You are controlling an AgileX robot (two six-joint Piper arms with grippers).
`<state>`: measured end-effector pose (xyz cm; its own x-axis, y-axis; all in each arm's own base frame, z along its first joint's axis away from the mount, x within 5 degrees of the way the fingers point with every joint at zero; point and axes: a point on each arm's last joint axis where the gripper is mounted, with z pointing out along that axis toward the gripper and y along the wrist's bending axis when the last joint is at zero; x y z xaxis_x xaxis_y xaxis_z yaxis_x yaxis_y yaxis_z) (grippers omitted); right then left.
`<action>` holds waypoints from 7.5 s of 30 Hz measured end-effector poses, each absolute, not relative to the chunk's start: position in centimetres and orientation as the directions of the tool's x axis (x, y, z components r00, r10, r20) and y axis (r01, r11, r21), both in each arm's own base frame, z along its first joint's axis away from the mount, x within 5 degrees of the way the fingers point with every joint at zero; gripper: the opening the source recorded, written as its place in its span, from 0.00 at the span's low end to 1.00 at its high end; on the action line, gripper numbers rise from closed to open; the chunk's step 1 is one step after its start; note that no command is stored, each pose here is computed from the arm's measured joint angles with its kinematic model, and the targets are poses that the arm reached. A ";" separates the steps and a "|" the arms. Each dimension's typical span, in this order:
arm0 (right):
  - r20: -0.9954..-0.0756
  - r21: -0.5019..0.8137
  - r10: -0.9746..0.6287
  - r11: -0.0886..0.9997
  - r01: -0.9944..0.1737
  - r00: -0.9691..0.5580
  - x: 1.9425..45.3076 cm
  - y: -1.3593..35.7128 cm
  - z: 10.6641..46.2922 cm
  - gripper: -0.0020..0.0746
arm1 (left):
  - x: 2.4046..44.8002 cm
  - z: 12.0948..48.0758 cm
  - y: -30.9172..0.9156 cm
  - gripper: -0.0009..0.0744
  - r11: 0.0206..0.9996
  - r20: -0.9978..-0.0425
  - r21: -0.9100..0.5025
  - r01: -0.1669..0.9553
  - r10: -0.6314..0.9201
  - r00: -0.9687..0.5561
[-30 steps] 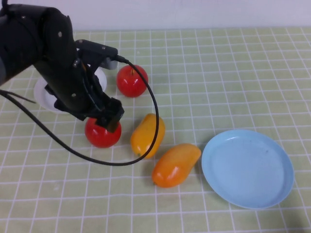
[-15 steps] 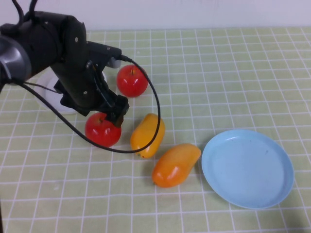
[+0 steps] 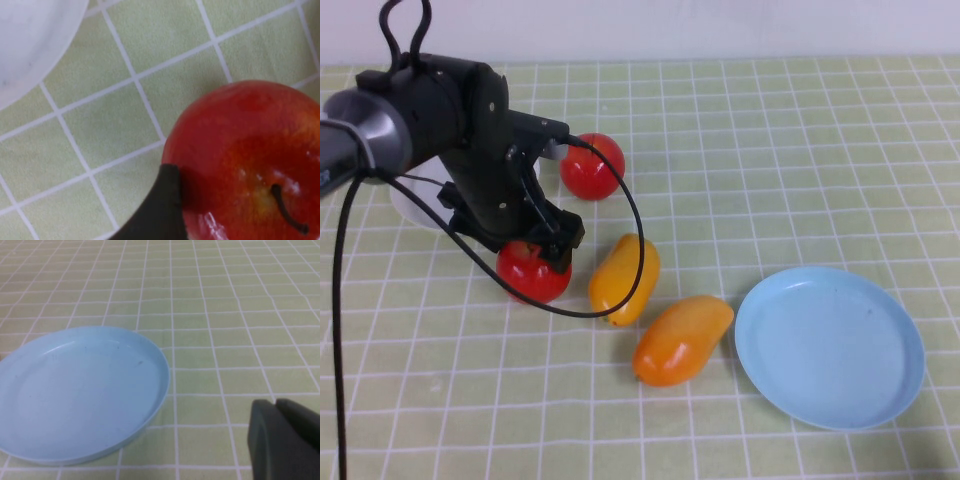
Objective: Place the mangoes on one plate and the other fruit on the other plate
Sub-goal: Put one type of fruit in the left plate, then put another type of fruit in the right plate
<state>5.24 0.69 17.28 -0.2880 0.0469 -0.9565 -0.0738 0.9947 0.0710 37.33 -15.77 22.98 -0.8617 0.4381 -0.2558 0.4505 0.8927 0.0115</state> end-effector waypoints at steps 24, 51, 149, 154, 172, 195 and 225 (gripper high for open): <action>-0.956 0.071 0.047 0.995 -0.074 -0.288 5.2 0.7 17.3 0.01 | 40.2 29.0 -13.4 0.77 0.909 -0.434 0.040 0.415 0.390 -0.812; -0.956 0.071 0.047 0.995 -0.074 -0.288 5.2 0.7 17.3 0.01 | 47.9 25.0 -5.5 0.90 0.981 -0.458 0.055 0.186 0.190 -0.869; -0.956 0.071 0.047 0.995 -0.074 -0.288 5.2 0.7 17.3 0.01 | 50.1 23.6 -4.6 0.90 0.964 -0.546 0.142 0.226 0.267 -0.794; -0.956 0.071 0.047 0.995 -0.074 -0.288 5.2 0.7 17.3 0.01 | 49.8 24.6 -4.6 0.90 0.968 -0.556 0.133 0.213 0.251 -0.792; -0.956 0.071 0.047 0.995 -0.074 -0.288 5.2 0.7 17.3 0.01 | 35.3 39.6 -6.7 0.16 0.960 -0.668 0.146 0.240 0.274 -0.692; -0.956 0.071 0.047 0.995 -0.074 -0.288 5.2 0.7 17.3 0.01 | 6.0 30.3 -0.5 0.02 0.989 -0.873 0.045 0.143 0.108 -0.475; -0.956 0.071 0.047 0.995 -0.074 -0.290 5.2 0.7 17.3 0.01 | 5.5 18.5 0.0 0.01 0.994 -0.983 0.105 0.032 0.109 -0.149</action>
